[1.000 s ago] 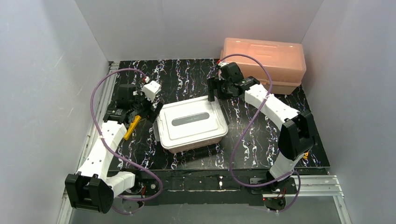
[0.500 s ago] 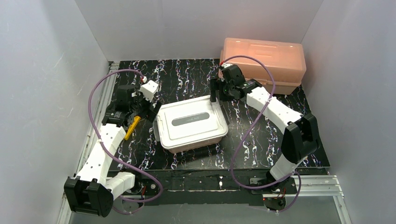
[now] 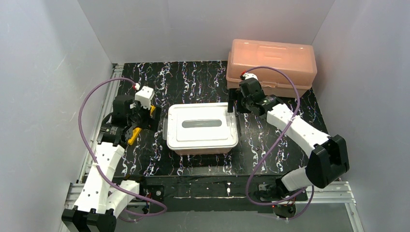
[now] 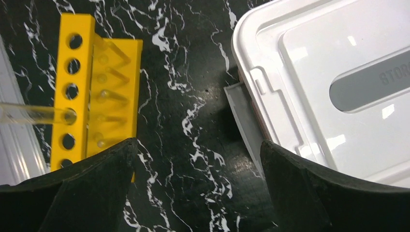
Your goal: Organize the chemistry lab equipment
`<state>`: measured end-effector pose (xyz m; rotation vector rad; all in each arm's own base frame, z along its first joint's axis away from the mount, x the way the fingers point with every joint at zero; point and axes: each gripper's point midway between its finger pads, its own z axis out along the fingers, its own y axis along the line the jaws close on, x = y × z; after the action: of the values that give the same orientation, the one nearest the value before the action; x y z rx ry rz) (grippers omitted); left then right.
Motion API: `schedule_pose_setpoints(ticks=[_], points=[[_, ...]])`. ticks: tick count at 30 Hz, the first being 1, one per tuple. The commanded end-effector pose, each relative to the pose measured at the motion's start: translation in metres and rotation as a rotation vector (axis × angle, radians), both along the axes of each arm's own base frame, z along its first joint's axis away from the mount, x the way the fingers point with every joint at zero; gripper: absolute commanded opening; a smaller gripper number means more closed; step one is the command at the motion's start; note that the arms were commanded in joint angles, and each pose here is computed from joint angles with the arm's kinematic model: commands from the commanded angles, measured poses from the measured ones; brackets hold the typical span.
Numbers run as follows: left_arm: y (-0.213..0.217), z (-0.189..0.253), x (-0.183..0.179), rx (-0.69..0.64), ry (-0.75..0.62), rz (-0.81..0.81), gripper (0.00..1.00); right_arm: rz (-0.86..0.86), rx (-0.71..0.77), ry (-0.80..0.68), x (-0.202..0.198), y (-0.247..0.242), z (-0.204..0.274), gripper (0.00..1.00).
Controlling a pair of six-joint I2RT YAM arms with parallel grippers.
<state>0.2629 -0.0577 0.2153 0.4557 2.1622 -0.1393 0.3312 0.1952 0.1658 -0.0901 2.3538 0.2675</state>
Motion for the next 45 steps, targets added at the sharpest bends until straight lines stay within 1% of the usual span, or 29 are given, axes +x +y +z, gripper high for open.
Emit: schedule_pose_setpoints(ticks=[1,3,5,8,11,12,14,16,19,23,28,31,35,37,41,45], points=[[-0.005,-0.012,-0.025,-0.096,0.149,0.081,0.98,-0.026,-0.010,-0.038,0.002,-0.009,0.024,0.98],[-0.016,-0.017,-0.030,-0.159,0.164,0.059,0.98,-0.014,0.008,-0.050,0.003,-0.006,0.033,0.98],[-0.028,-0.019,-0.030,-0.254,0.157,0.055,0.98,0.002,0.034,-0.043,0.003,-0.001,0.037,0.99],[-0.042,-0.018,-0.028,-0.338,0.175,0.043,0.98,0.019,0.126,0.015,0.000,0.004,0.039,0.98],[-0.047,-0.022,-0.024,-0.348,0.252,0.036,0.98,0.099,0.250,0.096,-0.006,0.013,0.044,0.99],[-0.047,-0.024,-0.023,-0.343,0.274,0.043,0.98,0.101,0.266,0.101,-0.007,0.012,0.045,0.98],[-0.047,-0.028,-0.021,-0.346,0.288,0.059,0.98,0.093,0.278,0.053,-0.008,0.008,0.054,0.99],[-0.049,-0.029,-0.019,-0.369,0.274,0.068,0.98,0.093,0.310,-0.006,-0.008,0.006,0.066,0.98],[-0.055,-0.027,-0.017,-0.424,0.246,0.065,0.98,0.102,0.353,0.003,-0.011,0.003,0.071,0.98],[-0.060,-0.038,-0.020,-0.456,0.276,0.066,0.96,0.113,0.371,0.036,-0.017,0.003,0.065,0.98],[-0.069,-0.050,-0.026,-0.518,0.323,0.056,0.98,0.097,0.374,0.069,-0.029,-0.001,0.056,0.98],[-0.071,-0.058,-0.023,-0.527,0.346,0.062,0.98,0.080,0.372,0.074,-0.034,-0.005,0.051,0.99],[-0.074,-0.062,-0.022,-0.544,0.372,0.067,0.98,0.084,0.407,0.089,-0.045,-0.003,0.051,0.99],[-0.076,-0.062,-0.022,-0.554,0.374,0.066,0.95,0.089,0.423,0.100,-0.051,-0.002,0.049,0.98],[-0.077,-0.066,-0.025,-0.561,0.405,0.080,0.84,0.098,0.445,0.115,-0.062,0.001,0.041,0.98],[-0.078,-0.062,-0.024,-0.577,0.409,0.081,0.74,0.099,0.454,0.137,-0.071,0.002,0.030,0.99]])
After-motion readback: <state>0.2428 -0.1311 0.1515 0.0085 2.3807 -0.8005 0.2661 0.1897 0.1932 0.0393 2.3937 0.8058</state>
